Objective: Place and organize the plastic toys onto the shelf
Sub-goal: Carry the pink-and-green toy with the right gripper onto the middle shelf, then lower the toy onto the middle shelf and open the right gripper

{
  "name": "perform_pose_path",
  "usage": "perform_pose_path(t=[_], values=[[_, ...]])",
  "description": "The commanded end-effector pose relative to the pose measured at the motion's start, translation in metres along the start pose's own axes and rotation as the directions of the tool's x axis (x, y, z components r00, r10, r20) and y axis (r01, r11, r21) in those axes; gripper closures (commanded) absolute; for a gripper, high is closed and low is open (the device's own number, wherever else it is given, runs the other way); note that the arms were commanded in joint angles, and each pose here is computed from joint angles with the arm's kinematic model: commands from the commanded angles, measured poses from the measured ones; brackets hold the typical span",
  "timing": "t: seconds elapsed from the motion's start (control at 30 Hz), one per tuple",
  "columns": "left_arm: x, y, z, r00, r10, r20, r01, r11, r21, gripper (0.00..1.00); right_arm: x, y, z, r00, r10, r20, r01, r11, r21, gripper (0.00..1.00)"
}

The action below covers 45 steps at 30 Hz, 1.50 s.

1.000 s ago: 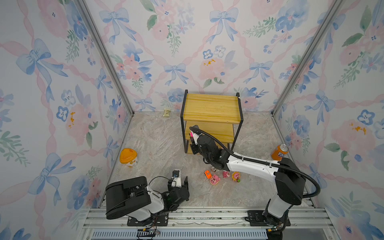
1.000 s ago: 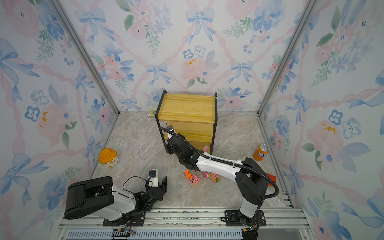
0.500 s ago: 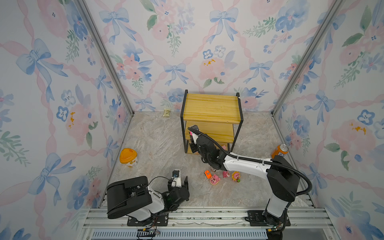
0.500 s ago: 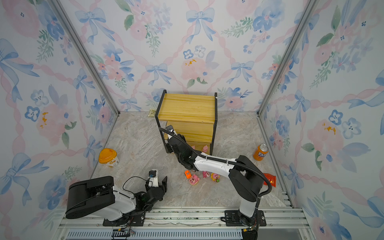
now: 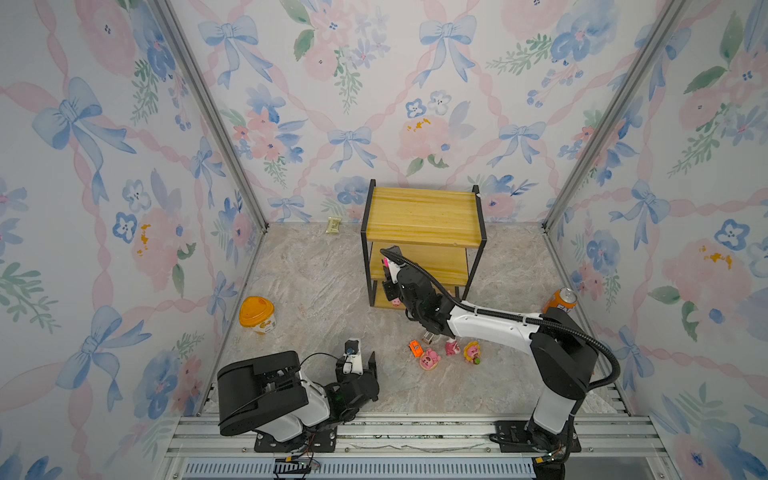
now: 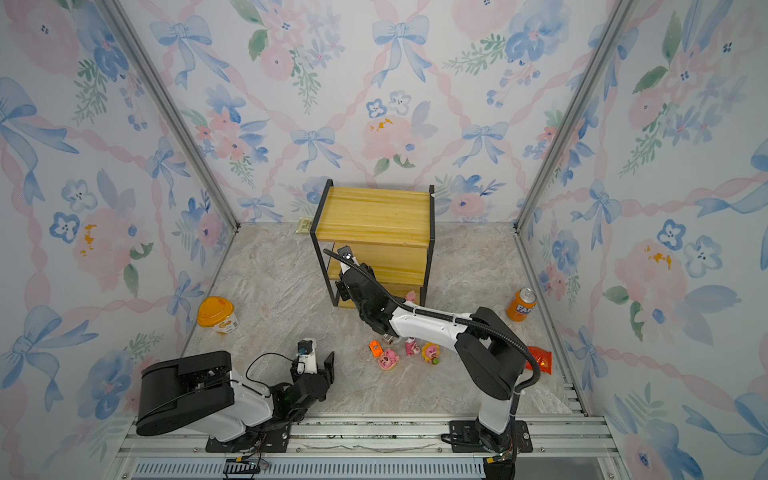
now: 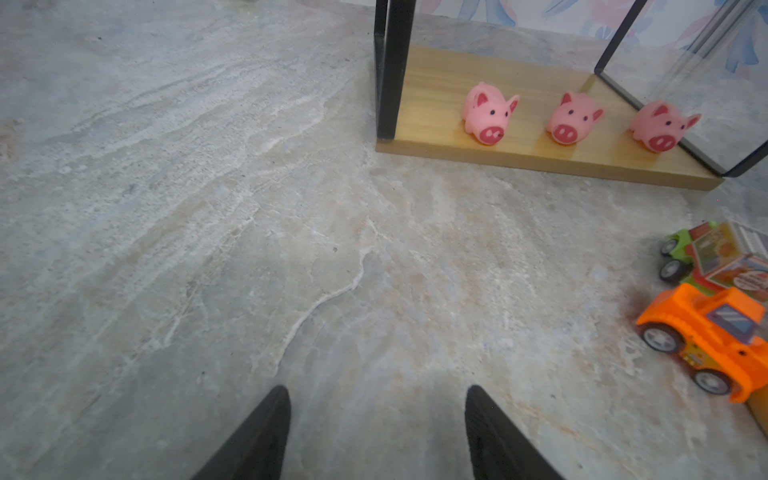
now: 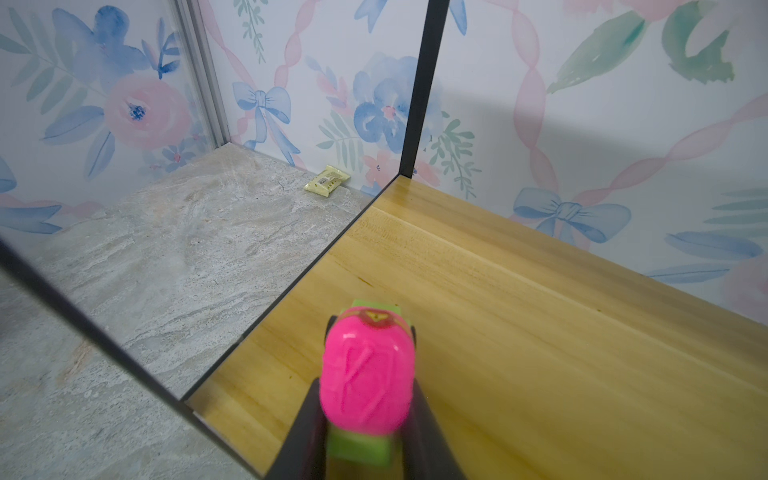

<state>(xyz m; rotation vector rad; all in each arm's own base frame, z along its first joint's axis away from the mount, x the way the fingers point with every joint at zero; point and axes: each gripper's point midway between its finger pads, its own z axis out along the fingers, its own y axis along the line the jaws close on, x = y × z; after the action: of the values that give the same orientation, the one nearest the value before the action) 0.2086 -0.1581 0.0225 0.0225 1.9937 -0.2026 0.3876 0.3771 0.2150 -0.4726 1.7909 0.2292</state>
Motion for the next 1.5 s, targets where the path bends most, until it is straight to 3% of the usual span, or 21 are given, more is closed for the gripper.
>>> perform_pose_path(t=[0.0, 0.7, 0.97, 1.47], values=[[0.020, 0.011, 0.001, 0.995, 0.071, -0.076, -0.073, 0.997, -0.020, 0.32, -0.002, 0.002, 0.010, 1.000, 0.018, 0.022, -0.017, 1.000, -0.008, 0.76], [0.022, 0.014, 0.002, 0.994, 0.074, -0.078, -0.076, 0.997, -0.026, 0.32, 0.003, 0.000, 0.031, 1.000, 0.016, 0.026, -0.016, 1.000, -0.006, 0.72], [0.023, 0.016, 0.002, 0.994, 0.069, -0.080, -0.072, 0.997, -0.032, 0.31, 0.006, -0.004, 0.030, 1.000, 0.003, 0.024, -0.004, 1.000, 0.015, 0.50], [0.023, 0.015, 0.003, 0.994, 0.069, -0.083, -0.072, 0.997, -0.031, 0.31, 0.000, -0.009, 0.004, 0.997, -0.054, 0.053, 0.052, 0.998, 0.042, 0.22]])
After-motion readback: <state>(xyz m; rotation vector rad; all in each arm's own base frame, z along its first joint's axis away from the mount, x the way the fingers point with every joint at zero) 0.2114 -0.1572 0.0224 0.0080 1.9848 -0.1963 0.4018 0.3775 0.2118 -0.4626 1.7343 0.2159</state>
